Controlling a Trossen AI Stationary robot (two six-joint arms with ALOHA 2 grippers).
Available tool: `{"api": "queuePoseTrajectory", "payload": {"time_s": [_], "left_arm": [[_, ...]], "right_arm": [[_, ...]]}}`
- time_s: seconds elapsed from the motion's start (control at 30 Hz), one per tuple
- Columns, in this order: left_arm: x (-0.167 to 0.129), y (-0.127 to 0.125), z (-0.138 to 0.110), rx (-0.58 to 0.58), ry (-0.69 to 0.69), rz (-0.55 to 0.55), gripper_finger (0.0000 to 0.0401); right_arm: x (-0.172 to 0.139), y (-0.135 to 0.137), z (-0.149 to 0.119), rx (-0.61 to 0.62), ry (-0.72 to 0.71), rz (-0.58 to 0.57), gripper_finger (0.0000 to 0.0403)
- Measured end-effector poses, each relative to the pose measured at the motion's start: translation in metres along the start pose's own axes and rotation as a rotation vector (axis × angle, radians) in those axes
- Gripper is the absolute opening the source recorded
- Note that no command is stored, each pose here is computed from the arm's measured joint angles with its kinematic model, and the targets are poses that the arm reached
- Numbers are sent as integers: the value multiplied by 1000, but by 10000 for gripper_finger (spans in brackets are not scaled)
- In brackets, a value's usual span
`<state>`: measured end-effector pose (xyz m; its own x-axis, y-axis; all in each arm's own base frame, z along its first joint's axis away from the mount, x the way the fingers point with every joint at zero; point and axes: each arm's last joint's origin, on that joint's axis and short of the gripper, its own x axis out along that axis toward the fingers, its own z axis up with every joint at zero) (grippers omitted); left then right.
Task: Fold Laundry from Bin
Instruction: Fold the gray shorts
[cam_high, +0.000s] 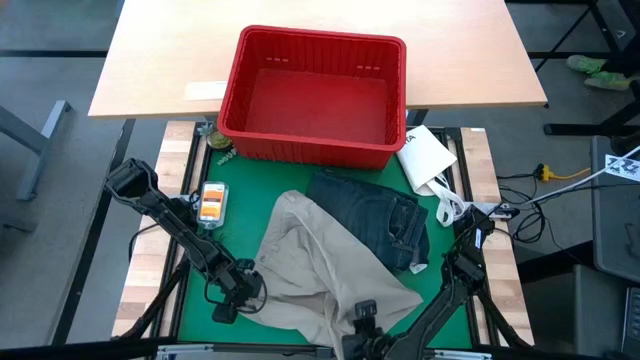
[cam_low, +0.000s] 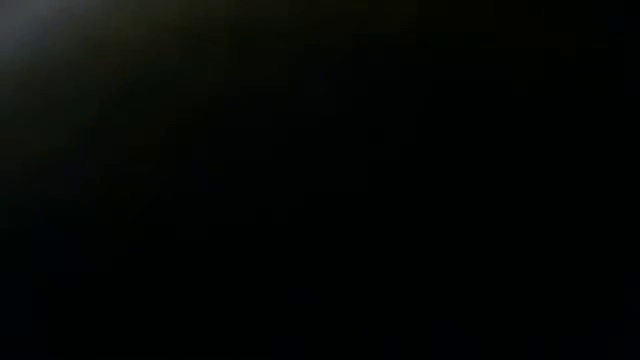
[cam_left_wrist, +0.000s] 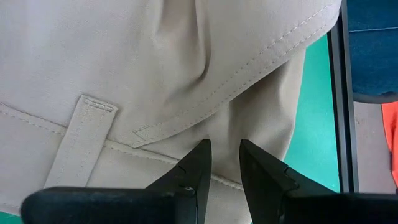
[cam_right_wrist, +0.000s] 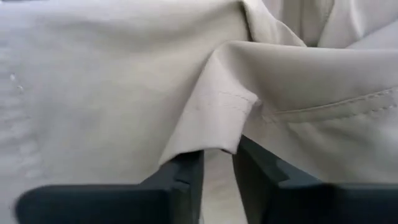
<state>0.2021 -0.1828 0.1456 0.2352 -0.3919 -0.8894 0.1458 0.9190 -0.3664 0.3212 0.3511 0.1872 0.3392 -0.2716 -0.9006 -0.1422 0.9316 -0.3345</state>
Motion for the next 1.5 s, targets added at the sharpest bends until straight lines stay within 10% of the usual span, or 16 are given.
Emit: {"api": "queuePoseTrajectory", "payload": {"time_s": [0.4, 0.97, 1.33, 1.5], "left_arm": [[0, 0, 0, 0, 0, 0, 80], [0, -1, 1, 2, -10, -8, 80], [0, -1, 1, 2, -9, -8, 80], [0, -1, 1, 2, -10, -8, 80]], "right_arm": [[0, 4, 5, 33, -15, 89, 26], [12, -12, 21, 90, 8, 149, 175], [12, -13, 21, 43, 2, 138, 13], [9, -16, 17, 49, 39, 118, 11]]}}
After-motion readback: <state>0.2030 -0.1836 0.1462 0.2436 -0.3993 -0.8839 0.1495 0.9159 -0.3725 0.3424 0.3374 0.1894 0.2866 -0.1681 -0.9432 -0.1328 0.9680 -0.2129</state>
